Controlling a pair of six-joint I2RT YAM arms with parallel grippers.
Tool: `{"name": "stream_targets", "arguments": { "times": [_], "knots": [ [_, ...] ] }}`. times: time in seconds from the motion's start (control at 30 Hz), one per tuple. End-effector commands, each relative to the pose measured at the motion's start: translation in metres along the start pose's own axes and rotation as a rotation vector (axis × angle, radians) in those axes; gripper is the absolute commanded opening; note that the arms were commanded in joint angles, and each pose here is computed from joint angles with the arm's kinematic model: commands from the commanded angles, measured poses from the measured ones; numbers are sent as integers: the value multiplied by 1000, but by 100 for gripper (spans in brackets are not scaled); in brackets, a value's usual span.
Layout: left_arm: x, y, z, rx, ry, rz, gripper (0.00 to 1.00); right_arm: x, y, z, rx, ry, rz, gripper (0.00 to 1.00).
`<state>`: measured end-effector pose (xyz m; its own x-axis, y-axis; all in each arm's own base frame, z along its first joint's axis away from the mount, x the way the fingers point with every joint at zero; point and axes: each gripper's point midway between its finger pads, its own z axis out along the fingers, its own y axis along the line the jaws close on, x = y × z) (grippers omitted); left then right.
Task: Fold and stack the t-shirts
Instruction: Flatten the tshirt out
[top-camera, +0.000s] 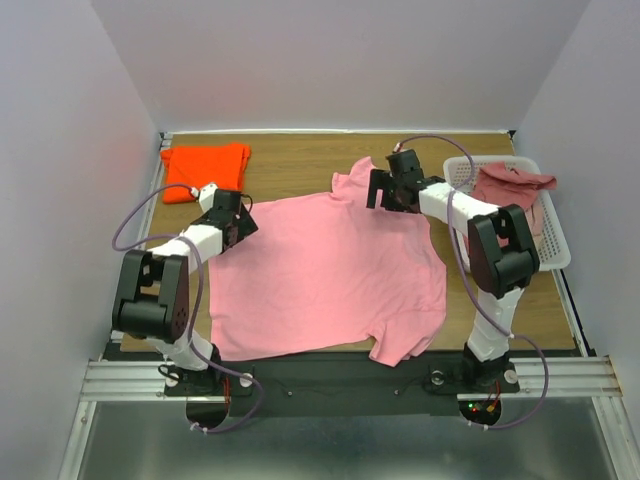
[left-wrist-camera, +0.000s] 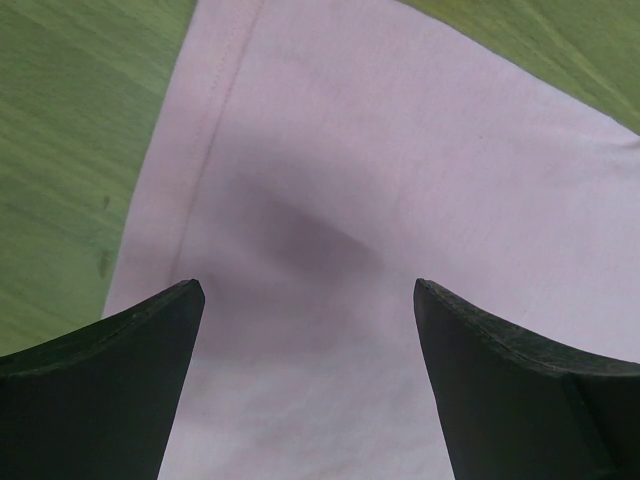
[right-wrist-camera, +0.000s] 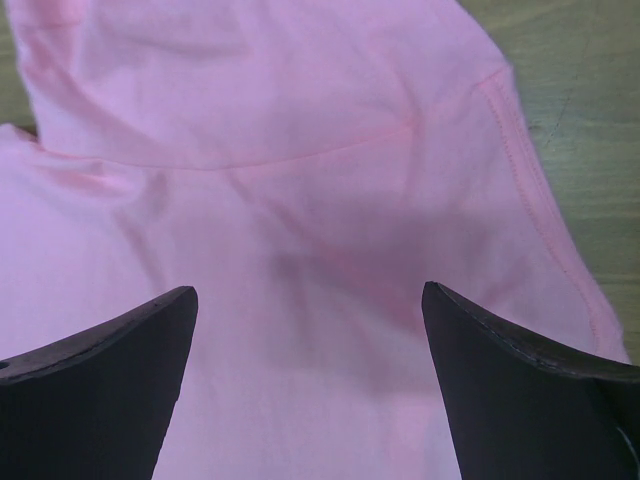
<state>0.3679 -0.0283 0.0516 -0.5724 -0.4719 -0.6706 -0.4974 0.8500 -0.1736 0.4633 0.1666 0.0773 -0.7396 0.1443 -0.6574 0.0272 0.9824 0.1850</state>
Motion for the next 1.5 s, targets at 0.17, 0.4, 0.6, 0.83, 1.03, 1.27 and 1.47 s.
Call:
{"name": "stream_targets", "arguments": {
  "times": [0.17,0.4,0.6,0.83,1.03,1.27,1.47],
  "knots": [
    [0,-20,36,-8,38,62,93,-5,-19,36,101,-19,101,100],
    [-15,-42,58,-4,44,98,93,-15,-54,56,135,-8,171,100],
    [-27,-65,77,9,62,106,93,-32,-77,67,152,-25,206,100],
    [-48,-92,79,67,36,136,93,-58,-82,79,138,-64,193,100],
    [-70,-103,61,84,2,127,93,-72,-69,65,79,-83,174,100],
    [-92,-100,-13,95,-90,73,94,-103,-37,-9,-45,-171,112,100],
    [-56,-44,-68,-44,-74,4,94,-78,9,-83,-110,-224,26,100]
  ]
}}
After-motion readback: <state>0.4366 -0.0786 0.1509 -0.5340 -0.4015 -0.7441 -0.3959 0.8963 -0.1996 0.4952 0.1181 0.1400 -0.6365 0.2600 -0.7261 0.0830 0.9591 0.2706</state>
